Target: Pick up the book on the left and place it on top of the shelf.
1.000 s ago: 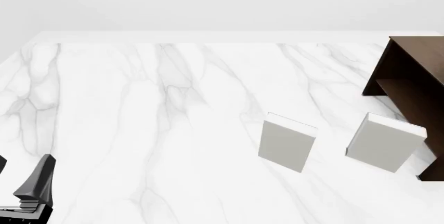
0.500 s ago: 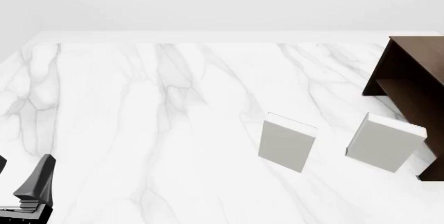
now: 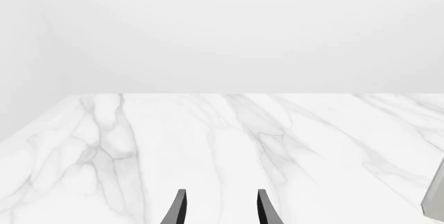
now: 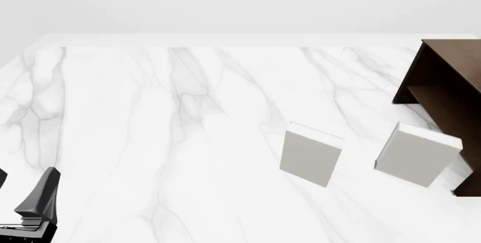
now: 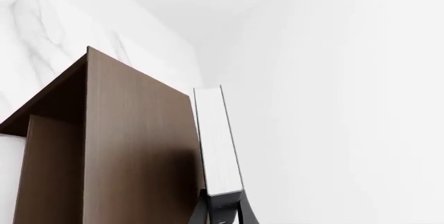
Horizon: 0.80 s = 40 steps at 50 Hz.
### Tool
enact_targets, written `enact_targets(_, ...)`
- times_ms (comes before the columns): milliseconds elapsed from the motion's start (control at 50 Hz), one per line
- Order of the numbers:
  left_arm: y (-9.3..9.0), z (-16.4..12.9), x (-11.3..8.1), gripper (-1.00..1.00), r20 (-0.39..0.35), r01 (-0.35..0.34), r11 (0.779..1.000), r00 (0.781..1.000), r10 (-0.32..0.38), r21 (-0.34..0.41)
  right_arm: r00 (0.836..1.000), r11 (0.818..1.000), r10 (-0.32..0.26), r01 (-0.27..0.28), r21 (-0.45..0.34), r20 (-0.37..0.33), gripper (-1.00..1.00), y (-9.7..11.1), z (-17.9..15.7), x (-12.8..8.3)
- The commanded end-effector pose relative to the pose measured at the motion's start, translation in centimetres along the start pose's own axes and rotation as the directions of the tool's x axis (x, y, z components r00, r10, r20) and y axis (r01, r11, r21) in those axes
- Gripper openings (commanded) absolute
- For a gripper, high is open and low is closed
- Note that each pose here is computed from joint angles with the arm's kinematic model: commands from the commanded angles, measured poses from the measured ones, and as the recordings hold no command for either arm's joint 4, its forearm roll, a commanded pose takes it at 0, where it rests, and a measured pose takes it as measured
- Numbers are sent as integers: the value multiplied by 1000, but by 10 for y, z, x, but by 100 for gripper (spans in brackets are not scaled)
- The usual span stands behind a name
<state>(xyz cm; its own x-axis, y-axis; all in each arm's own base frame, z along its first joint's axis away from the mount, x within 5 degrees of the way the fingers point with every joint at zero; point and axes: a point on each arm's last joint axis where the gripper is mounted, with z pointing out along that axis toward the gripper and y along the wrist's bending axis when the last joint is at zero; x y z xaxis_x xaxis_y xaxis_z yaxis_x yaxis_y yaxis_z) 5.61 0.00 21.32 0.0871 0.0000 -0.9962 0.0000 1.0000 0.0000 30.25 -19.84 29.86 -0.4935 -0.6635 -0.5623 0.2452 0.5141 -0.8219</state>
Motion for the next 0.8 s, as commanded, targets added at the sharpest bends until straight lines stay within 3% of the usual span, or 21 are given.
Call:
enact_targets(20, 0, 0, 0, 100, 0, 0, 1000, 1000, 0, 0, 1000, 1000, 26, -26, 17, 6, -100, -1, -1, 0)
enact_targets(480, 0, 0, 0, 100, 0, 0, 1000, 1000, 0, 0, 1000, 1000, 26, -27, -15, -5, -100, 12, 10, 5)
enact_targets(500, 0, 0, 0, 100, 0, 0, 1000, 1000, 0, 0, 1000, 999, 28, -28, -20, -7, 100, 13, 10, 5)
enact_targets(660, 0, 0, 0, 100, 0, 0, 1000, 1000, 0, 0, 999, 999, 34, -34, -41, 7, 100, 20, 11, -1)
enact_targets(800, 0, 0, 0, 100, 0, 0, 1000, 1000, 0, 0, 997, 996, 71, -70, -58, 14, 100, 28, 5, -3)
